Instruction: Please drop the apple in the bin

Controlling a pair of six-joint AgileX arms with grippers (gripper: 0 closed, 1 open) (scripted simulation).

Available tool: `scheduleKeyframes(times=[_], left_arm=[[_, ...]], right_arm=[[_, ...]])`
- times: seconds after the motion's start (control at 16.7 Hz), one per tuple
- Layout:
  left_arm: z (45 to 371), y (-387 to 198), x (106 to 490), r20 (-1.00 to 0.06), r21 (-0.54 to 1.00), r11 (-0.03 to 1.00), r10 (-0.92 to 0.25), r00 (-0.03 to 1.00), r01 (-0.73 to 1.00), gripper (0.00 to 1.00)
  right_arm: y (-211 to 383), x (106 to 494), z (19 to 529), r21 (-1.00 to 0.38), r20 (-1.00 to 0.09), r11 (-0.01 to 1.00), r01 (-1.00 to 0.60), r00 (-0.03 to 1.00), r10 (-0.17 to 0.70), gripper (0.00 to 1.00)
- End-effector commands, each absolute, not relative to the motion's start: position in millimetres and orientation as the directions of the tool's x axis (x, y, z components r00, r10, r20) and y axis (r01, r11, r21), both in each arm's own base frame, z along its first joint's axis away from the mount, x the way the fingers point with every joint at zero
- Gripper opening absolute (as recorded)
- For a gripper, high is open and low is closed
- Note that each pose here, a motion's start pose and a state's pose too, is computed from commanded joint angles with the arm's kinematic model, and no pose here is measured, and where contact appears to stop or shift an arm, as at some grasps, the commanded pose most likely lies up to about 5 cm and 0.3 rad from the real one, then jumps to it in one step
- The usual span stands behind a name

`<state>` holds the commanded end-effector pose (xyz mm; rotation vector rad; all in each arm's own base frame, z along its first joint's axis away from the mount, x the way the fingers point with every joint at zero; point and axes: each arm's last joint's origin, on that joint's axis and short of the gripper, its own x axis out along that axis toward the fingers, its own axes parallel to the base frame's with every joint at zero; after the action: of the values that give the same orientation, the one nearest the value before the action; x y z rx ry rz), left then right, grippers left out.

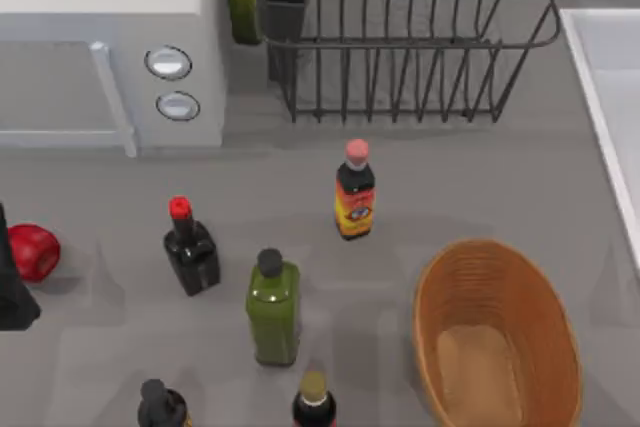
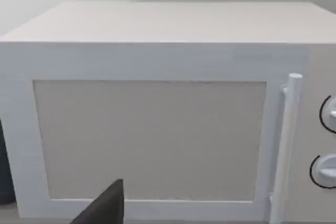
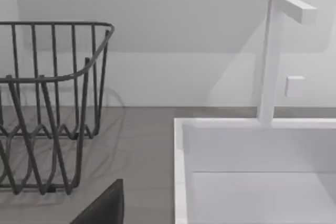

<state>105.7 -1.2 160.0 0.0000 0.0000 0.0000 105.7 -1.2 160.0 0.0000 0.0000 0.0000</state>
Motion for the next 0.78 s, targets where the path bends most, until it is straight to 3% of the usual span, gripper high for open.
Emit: scheduleKeyframes(times=[0.24, 0.42, 0.6, 0.78], left_arm=[[166.0, -1.0, 105.8, -0.022, 0.010, 1.000, 0.002, 1.000, -0.002, 1.00], [186.3, -0.7, 109.2, -0.118, 0.046, 0.999, 0.005, 0.993, 0.000, 1.00], [209.9, -0.6, 123.9, -0.299, 0.097, 0.995, 0.005, 0.954, 0.025, 1.00], [224.5, -0.3, 155.6, -0.545, 0.140, 0.986, 0.005, 0.838, 0.086, 1.00]], right_arm=[[-1.2, 105.7, 160.0, 0.000, 0.000, 1.000, 0.000, 1.000, 0.000, 1.00], [-1.2, 105.7, 160.0, 0.000, 0.000, 1.000, 0.000, 1.000, 0.000, 1.00], [-1.2, 105.7, 160.0, 0.000, 0.000, 1.000, 0.000, 1.000, 0.000, 1.00], [-1.2, 105.7, 160.0, 0.000, 0.000, 1.000, 0.000, 1.000, 0.000, 1.00]])
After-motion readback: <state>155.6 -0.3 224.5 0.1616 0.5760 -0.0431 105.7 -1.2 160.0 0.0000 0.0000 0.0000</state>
